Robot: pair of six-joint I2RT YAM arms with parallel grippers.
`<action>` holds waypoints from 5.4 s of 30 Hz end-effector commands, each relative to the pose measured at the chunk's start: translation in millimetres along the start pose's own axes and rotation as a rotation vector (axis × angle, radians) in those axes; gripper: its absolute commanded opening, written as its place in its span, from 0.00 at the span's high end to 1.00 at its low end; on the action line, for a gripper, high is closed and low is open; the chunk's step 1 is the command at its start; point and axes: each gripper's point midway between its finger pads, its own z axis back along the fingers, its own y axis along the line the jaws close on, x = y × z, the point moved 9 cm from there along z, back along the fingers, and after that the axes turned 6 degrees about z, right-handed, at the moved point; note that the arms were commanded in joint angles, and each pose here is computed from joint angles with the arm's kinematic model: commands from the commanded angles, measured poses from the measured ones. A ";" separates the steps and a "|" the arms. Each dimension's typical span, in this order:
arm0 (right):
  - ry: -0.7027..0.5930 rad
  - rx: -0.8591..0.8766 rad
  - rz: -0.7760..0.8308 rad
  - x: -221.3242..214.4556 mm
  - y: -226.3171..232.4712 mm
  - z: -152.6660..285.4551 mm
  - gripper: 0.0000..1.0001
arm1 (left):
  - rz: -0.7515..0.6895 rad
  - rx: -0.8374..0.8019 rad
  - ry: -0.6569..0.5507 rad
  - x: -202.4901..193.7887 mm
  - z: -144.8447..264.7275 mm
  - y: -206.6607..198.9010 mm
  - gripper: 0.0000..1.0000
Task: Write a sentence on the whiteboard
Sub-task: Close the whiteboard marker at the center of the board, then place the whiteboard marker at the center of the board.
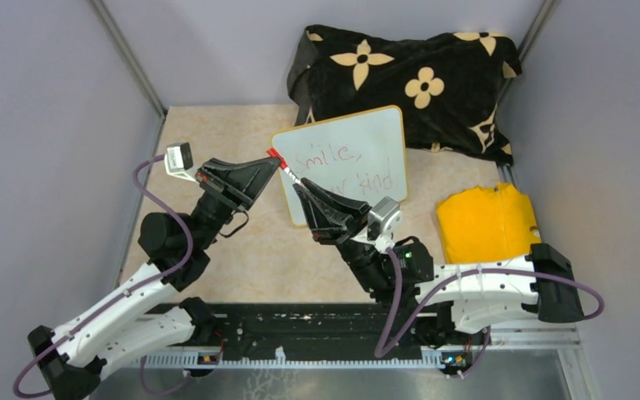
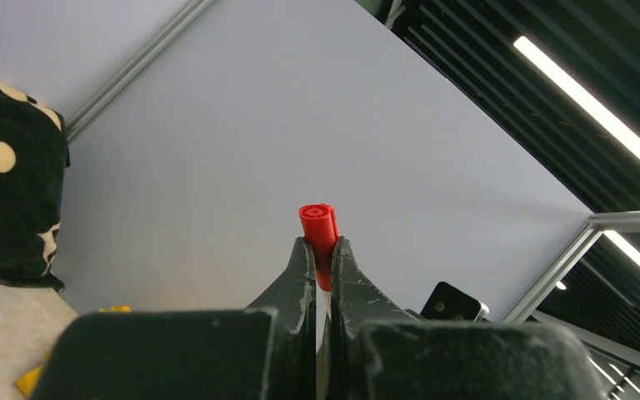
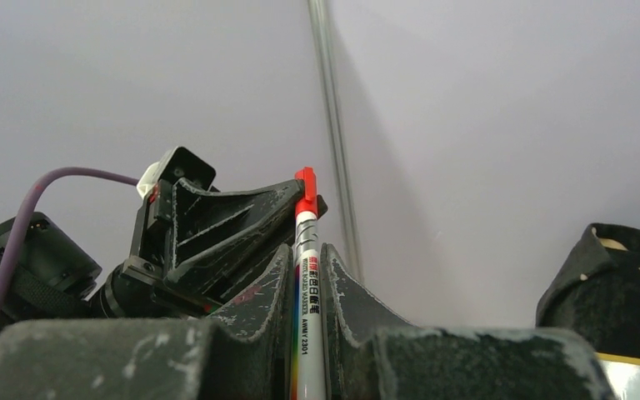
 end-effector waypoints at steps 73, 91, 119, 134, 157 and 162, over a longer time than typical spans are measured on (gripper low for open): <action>0.541 0.066 -0.082 13.2 -35.6 58.6 0.29 | -0.371 0.407 -0.006 19.0 30.6 26.4 1.00; 0.719 0.413 -0.356 -29.0 -21.5 46.7 0.42 | -0.497 0.152 0.482 -13.2 42.1 13.9 1.00; 0.689 0.386 -0.424 -52.4 -20.4 58.4 1.00 | -0.396 0.121 0.455 -21.4 43.0 18.1 0.50; 0.670 0.334 -0.413 -56.4 -25.8 62.6 1.00 | -0.275 0.197 0.570 -47.0 49.8 52.7 1.00; 0.935 -0.389 -0.046 -101.7 -111.5 137.2 0.34 | -0.391 1.491 0.569 45.5 155.1 239.5 1.00; 0.947 -0.382 -0.034 -105.9 -111.8 139.0 0.34 | -0.441 1.674 0.653 59.3 153.4 276.9 1.00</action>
